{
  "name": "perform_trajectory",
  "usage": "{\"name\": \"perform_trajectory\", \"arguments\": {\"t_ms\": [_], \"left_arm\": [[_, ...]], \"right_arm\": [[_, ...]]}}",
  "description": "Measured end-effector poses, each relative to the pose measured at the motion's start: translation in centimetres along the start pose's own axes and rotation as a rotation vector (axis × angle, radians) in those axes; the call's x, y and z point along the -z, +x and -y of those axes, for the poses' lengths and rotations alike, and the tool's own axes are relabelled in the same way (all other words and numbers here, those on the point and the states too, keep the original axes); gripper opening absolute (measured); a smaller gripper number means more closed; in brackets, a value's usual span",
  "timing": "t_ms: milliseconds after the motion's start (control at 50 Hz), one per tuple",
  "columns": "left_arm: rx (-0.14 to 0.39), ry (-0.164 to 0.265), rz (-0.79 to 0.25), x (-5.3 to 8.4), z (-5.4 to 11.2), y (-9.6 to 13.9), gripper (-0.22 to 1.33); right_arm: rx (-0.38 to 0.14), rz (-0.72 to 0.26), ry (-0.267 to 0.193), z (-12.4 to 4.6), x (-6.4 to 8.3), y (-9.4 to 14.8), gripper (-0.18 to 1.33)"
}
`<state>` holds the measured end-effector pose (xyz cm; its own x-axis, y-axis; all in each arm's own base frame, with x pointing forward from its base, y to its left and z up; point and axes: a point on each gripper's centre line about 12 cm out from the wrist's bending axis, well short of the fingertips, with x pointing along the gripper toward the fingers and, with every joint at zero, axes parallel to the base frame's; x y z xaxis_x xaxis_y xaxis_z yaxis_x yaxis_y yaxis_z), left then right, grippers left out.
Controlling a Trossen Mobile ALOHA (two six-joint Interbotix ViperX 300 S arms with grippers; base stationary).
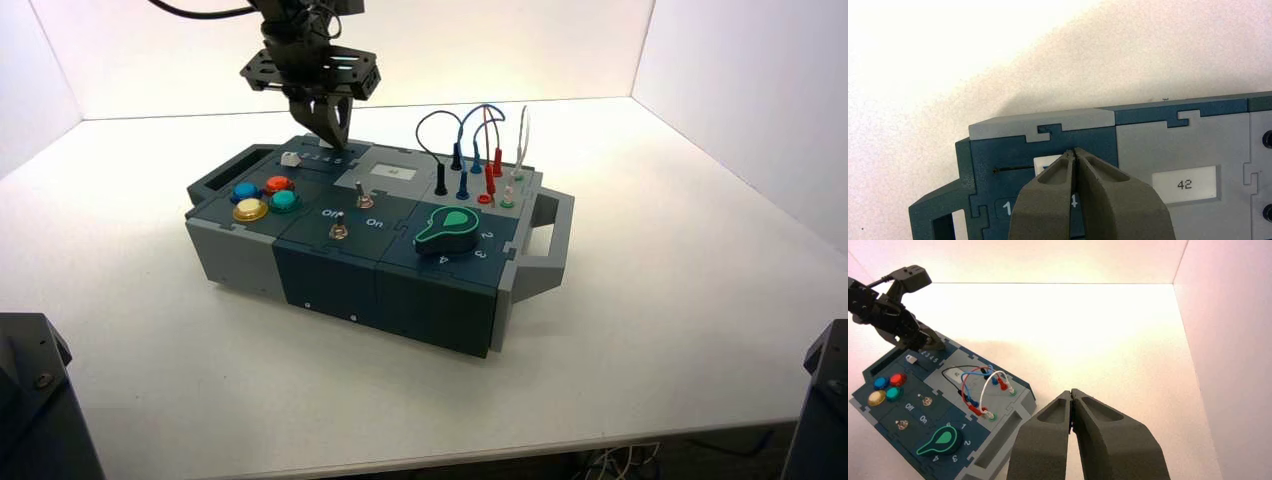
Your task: Move the top slider to position 3.
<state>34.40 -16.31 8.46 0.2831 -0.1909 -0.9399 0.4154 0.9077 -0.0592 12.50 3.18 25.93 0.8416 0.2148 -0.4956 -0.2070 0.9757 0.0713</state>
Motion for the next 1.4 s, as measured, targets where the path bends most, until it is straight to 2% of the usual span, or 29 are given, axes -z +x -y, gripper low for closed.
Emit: {"name": "perform_trajectory", "arguments": {"t_ms": [760,900,1020,1160,1400], "left_arm": [[0.001,0.008,-0.006,0.0,0.1,0.0,-0.16],[0.024,0.042,-0.013,0.1,2.0,-0.4,-0.16],[0.058,0.096,0.021,-0.2,5.1,-1.8,-0.16],[0.087,0.127,0.066,-0.5,7.5,-3.6,-0.16],[0.095,0.131,0.105,-1.3,8.0,-4.7,-0.16]], "right_arm": [[0.0,-0.002,0.0,0.0,0.0,0.0,-0.14],[0.001,-0.001,0.001,0.0,0.0,0.0,-0.14],[0.0,-0.002,0.0,0.0,0.0,0.0,-0.14],[0.0,0.0,0.0,0.0,0.0,0.0,-0.14],[0.001,-0.001,0.001,0.0,0.0,0.0,-0.14]]}}
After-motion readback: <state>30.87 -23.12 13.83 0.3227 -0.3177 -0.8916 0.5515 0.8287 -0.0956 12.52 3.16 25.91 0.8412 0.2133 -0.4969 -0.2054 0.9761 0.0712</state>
